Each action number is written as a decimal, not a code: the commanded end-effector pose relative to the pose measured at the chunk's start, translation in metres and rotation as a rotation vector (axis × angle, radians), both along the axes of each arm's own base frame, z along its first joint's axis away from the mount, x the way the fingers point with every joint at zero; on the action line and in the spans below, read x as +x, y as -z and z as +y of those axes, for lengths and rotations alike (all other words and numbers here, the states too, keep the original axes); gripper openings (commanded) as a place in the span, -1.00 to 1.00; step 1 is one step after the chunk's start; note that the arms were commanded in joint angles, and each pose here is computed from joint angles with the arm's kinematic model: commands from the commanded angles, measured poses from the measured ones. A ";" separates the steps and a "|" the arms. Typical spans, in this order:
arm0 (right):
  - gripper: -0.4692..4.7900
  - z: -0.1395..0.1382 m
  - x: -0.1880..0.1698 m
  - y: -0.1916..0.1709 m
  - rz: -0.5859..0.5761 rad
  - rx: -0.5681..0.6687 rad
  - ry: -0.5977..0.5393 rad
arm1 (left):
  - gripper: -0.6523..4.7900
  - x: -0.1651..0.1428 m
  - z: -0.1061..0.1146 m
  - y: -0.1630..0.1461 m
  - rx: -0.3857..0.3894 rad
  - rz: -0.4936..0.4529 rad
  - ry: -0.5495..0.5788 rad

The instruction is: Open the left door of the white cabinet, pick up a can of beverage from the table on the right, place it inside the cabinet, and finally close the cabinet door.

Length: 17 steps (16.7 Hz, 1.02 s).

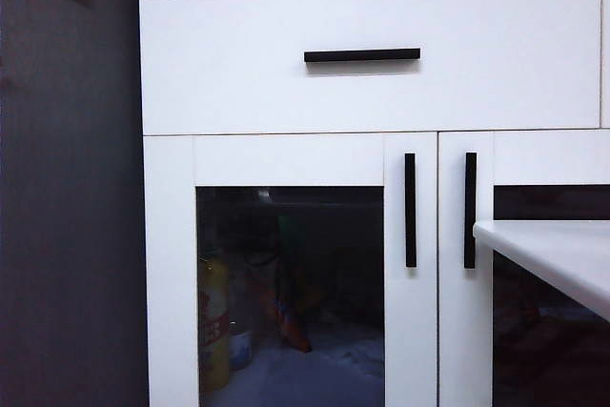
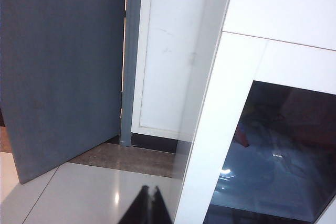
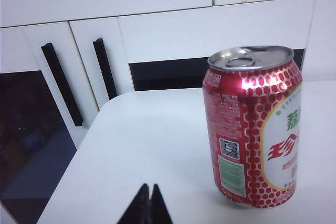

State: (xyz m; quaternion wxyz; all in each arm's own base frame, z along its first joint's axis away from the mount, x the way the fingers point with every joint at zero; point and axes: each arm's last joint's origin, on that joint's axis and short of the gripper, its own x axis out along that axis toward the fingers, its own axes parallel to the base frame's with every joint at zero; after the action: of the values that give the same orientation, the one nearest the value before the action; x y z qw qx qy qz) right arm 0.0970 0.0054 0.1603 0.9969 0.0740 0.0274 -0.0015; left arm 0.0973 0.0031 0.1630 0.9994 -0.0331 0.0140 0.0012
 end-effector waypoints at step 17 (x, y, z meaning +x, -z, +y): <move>0.79 0.002 -0.022 -0.207 -0.410 -0.117 -0.106 | 1.00 -0.007 -0.010 -0.159 -0.146 -0.368 0.357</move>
State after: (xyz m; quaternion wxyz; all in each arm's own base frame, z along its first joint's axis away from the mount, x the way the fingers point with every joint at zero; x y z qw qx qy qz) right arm 0.0736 0.0068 0.3543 0.9851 0.0157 -0.1605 0.0593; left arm 0.0866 -0.0041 0.3091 0.9724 -0.1129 -0.1518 -0.1363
